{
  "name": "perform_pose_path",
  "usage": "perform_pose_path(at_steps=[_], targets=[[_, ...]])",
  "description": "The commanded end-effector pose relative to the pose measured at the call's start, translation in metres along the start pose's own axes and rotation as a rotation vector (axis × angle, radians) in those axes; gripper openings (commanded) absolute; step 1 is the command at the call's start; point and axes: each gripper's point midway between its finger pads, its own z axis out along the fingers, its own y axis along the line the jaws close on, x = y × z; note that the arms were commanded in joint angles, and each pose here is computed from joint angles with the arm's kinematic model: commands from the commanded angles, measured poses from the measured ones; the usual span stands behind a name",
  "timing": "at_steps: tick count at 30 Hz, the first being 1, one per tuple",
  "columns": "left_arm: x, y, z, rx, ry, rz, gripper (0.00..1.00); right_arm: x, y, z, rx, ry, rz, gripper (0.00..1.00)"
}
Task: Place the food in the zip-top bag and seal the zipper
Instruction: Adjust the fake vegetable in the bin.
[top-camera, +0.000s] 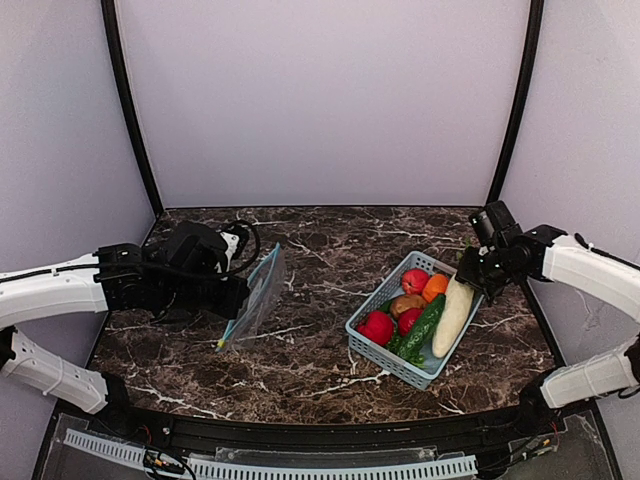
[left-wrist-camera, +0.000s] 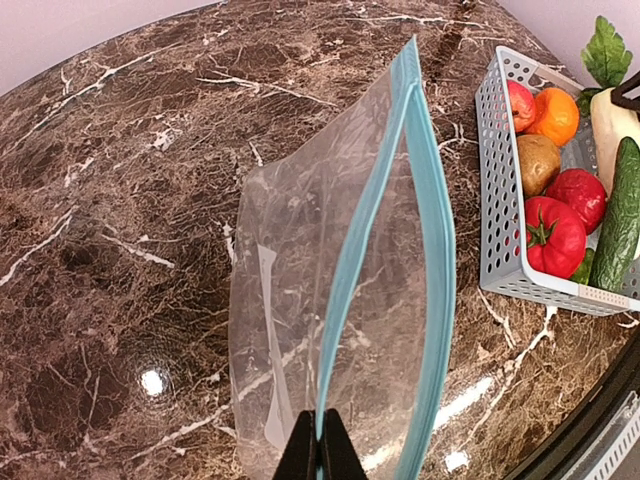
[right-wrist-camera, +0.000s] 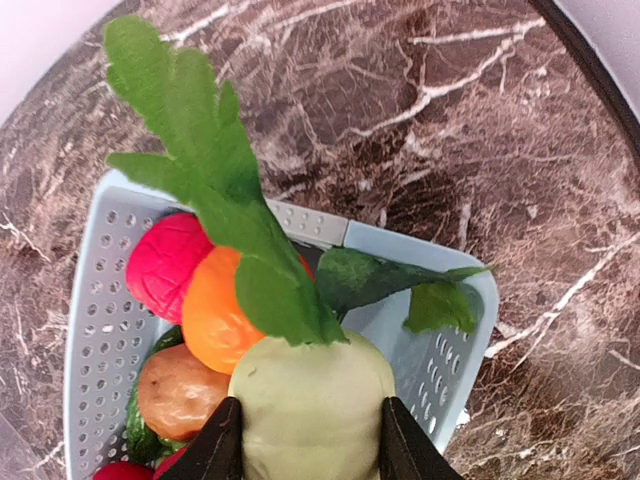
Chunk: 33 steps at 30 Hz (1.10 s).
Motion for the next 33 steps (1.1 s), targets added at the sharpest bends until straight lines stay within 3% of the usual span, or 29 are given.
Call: perform_pose_path(at_steps=[1,16,29,33], targets=[[0.001,0.008,-0.002,-0.019,-0.005,-0.003,0.01,-0.022,-0.001,-0.03,-0.004,-0.122,-0.035,0.29],[0.002,0.007,-0.005,-0.01,-0.005,-0.015,0.01,-0.07,0.053,-0.099,-0.17,-0.318,-0.239,0.3],[0.003,0.007,-0.004,-0.008,0.006,-0.022,0.01,-0.076,0.092,-0.106,-0.241,-0.348,-0.396,0.32],[0.004,0.005,-0.002,-0.002,0.011,-0.025,0.01,-0.061,0.095,-0.08,-0.232,-0.282,-0.44,0.32]])
